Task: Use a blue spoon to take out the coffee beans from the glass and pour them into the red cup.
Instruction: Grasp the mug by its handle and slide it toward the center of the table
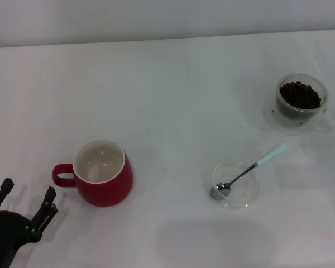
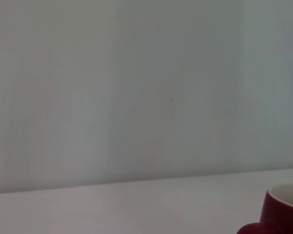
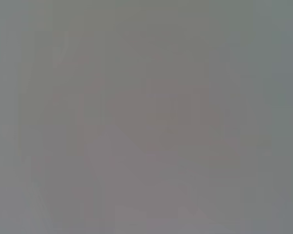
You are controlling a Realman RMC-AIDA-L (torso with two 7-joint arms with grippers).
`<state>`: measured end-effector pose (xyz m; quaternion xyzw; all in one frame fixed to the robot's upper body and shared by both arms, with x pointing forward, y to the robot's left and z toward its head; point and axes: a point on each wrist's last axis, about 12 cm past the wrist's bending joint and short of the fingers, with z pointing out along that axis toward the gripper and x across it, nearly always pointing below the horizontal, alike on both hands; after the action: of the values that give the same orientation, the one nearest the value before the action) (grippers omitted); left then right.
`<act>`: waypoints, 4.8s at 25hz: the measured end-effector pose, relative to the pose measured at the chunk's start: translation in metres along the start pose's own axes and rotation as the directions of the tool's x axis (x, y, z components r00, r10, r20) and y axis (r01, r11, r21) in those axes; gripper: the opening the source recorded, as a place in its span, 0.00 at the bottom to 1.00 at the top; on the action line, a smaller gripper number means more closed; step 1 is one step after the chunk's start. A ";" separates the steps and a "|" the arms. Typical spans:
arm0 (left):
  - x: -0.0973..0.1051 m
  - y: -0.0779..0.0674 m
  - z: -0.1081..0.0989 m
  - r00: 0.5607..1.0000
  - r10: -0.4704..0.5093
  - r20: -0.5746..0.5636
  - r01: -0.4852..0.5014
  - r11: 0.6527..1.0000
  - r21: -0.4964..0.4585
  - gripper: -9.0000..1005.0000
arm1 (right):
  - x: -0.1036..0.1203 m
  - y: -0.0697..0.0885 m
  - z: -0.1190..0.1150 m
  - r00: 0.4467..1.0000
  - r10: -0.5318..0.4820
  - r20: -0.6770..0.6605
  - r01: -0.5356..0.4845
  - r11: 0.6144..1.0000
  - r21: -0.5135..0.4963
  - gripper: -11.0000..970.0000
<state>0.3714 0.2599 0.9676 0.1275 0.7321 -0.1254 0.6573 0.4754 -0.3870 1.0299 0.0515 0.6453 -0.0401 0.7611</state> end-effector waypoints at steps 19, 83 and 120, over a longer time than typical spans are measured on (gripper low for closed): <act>-0.006 0.003 0.037 0.999 0.029 -0.023 -0.028 0.998 0.053 0.81 | 0.001 -0.005 -0.005 1.000 -0.010 -0.007 0.010 1.000 0.014 0.87; -0.023 -0.033 0.106 0.975 0.220 -0.023 -0.199 0.918 0.343 0.16 | 0.004 -0.002 -0.005 1.000 0.005 -0.024 -0.005 1.000 0.017 0.87; -0.029 -0.038 0.116 0.966 0.259 0.017 -0.247 0.900 0.360 0.51 | 0.004 -0.004 -0.006 1.000 -0.010 -0.027 0.011 1.000 0.019 0.87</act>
<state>0.4687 0.1828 0.9854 0.3413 0.6840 -0.1687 0.6222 0.4700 -0.3902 1.0254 0.0557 0.6552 -0.0496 0.7517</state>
